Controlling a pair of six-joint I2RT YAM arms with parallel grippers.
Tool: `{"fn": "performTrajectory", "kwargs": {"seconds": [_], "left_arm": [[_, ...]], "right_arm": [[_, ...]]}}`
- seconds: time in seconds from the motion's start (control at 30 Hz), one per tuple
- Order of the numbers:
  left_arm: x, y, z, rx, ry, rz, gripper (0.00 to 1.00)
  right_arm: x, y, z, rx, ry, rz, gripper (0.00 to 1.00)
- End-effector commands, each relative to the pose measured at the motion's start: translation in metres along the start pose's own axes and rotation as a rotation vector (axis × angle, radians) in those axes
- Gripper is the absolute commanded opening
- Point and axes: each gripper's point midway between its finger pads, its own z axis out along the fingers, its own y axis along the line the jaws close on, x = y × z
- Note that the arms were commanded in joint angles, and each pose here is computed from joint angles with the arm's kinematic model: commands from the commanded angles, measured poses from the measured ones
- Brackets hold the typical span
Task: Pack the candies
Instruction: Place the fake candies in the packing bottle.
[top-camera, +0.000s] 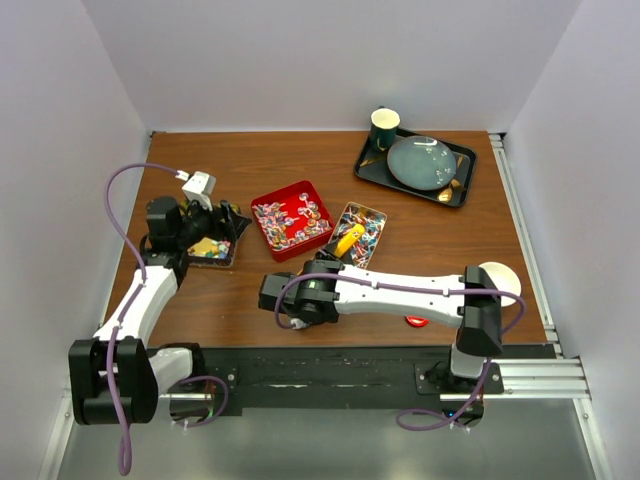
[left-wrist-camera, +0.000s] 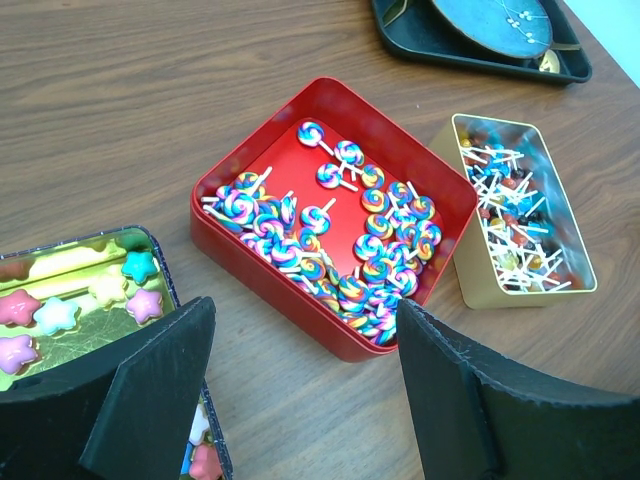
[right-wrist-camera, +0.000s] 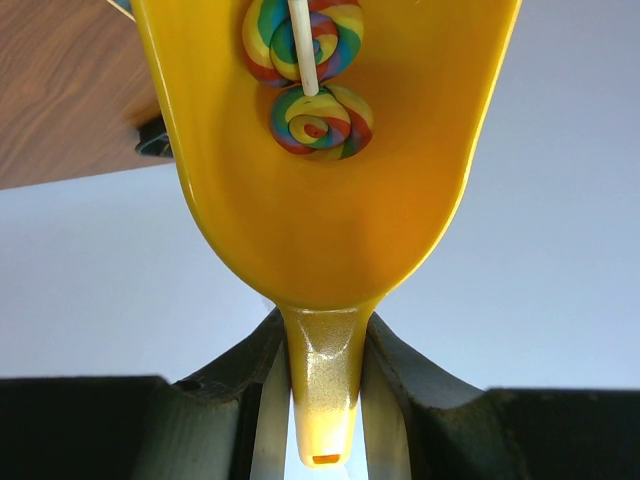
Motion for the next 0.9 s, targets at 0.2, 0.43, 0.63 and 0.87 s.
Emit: {"fn": "performTrajectory", "kwargs": {"seconds": [0.2,0.43,0.63,0.87], "left_arm": [[-0.012,-0.005,-0.007,0.004,-0.058,0.027,0.78],[-0.013,-0.005,-0.013,-0.007,-0.068,0.035,0.78],[-0.016,-0.005,-0.015,-0.013,-0.080,0.034,0.78],[-0.019,-0.008,-0.017,-0.010,-0.090,0.038,0.79]], "right_arm": [[0.034,0.003,-0.026,-0.013,0.164,-0.301,0.00],[0.034,0.010,-0.025,-0.012,0.190,-0.329,0.00],[0.043,0.006,-0.030,0.020,0.228,-0.332,0.00],[0.042,0.000,-0.034,0.041,0.239,-0.332,0.00]]}}
